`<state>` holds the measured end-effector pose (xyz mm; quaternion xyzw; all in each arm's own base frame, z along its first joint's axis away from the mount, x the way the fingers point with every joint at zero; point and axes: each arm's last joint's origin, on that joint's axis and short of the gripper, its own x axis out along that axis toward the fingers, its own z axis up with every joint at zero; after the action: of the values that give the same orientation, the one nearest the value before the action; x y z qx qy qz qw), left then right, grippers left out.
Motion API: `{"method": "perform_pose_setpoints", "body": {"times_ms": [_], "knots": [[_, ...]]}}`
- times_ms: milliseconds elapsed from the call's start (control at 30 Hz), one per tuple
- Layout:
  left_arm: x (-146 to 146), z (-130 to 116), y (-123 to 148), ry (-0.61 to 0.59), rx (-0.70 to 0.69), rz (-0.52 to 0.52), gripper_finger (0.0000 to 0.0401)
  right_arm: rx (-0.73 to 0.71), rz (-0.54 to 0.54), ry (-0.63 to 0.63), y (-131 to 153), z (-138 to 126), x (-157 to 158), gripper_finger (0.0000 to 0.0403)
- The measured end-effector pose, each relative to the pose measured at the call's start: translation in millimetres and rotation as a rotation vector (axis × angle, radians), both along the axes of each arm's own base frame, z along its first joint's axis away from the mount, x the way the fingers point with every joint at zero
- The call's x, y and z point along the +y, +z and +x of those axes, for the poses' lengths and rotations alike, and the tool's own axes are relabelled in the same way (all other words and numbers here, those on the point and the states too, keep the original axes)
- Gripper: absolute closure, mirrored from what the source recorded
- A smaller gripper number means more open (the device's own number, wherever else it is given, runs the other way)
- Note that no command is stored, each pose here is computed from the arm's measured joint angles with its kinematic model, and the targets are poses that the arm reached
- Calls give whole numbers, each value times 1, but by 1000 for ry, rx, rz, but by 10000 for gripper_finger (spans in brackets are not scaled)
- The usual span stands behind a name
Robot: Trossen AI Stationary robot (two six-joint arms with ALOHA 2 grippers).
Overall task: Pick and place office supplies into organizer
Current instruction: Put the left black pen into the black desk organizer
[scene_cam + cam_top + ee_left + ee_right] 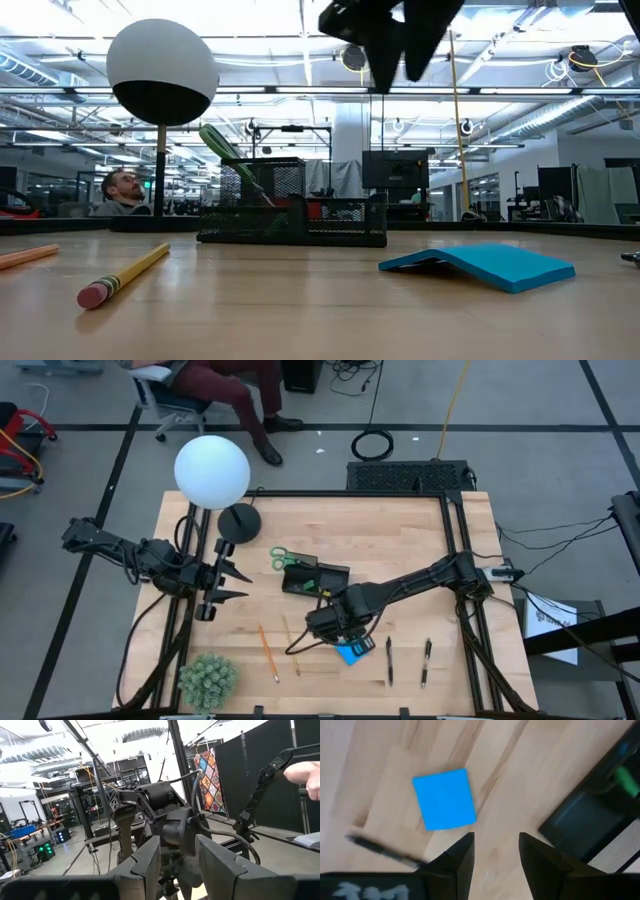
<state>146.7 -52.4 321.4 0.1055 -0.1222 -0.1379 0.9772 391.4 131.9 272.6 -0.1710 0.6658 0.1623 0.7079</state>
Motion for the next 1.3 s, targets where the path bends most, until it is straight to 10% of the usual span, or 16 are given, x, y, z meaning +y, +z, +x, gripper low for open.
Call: {"method": "perform_pose_setpoints", "body": {"times_ms": [1300], "knots": [[0, 0, -3, 11, 35, 11, 270, 105, -59, -197, -5, -36, 37, 215]]}}
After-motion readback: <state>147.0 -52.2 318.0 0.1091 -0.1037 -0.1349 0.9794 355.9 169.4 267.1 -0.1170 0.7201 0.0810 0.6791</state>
